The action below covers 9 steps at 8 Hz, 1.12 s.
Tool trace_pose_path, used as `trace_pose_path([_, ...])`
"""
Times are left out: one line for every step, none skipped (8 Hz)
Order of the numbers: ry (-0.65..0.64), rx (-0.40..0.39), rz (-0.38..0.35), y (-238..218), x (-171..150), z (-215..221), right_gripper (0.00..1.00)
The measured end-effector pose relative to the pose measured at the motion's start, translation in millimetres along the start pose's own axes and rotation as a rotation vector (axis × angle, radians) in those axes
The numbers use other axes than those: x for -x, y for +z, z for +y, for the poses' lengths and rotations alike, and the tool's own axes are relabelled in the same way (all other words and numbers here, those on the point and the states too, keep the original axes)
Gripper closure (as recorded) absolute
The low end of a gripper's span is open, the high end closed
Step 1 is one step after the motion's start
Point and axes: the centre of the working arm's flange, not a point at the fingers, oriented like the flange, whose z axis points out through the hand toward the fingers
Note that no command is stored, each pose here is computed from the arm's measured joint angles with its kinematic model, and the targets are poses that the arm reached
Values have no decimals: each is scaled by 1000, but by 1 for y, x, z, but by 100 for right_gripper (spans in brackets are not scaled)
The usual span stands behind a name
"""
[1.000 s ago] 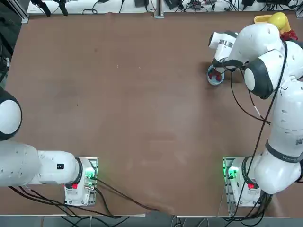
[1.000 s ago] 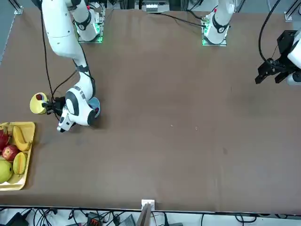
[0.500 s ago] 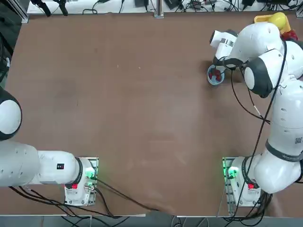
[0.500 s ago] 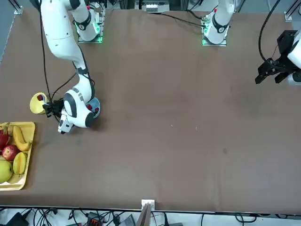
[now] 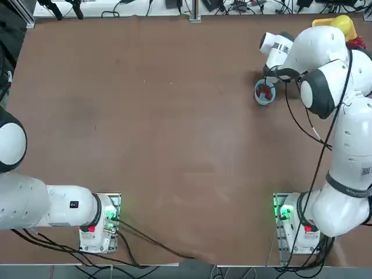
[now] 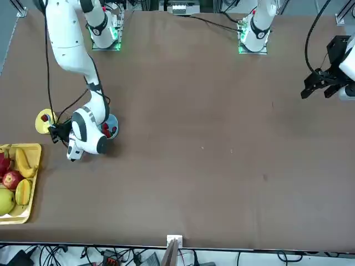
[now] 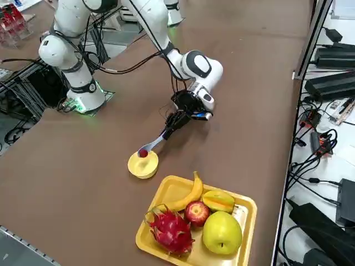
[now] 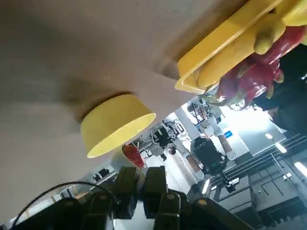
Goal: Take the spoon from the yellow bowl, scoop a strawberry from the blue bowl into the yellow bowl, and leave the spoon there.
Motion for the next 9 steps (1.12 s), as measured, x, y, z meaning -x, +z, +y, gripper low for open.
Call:
trace_pose_path([-37, -6, -2, 3, -1, 4, 89])
trace_pose_path([-60, -13, -4, 7, -2, 7, 89])
trace_pose_path([-71, -17, -8, 11, -3, 8, 89])
trace_pose_path([-72, -26, -8, 12, -4, 8, 89])
trace_pose_path([-71, -40, -5, 11, -4, 6, 89])
trace_pose_path([-58, -52, 0, 9, -5, 5, 89])
trace_pose_path([-28, -59, -4, 7, -4, 5, 89])
trace_pose_path([10, -60, -20, 8, -2, 6, 89])
trace_pose_path([48, -61, -42, 8, 1, 7, 89])
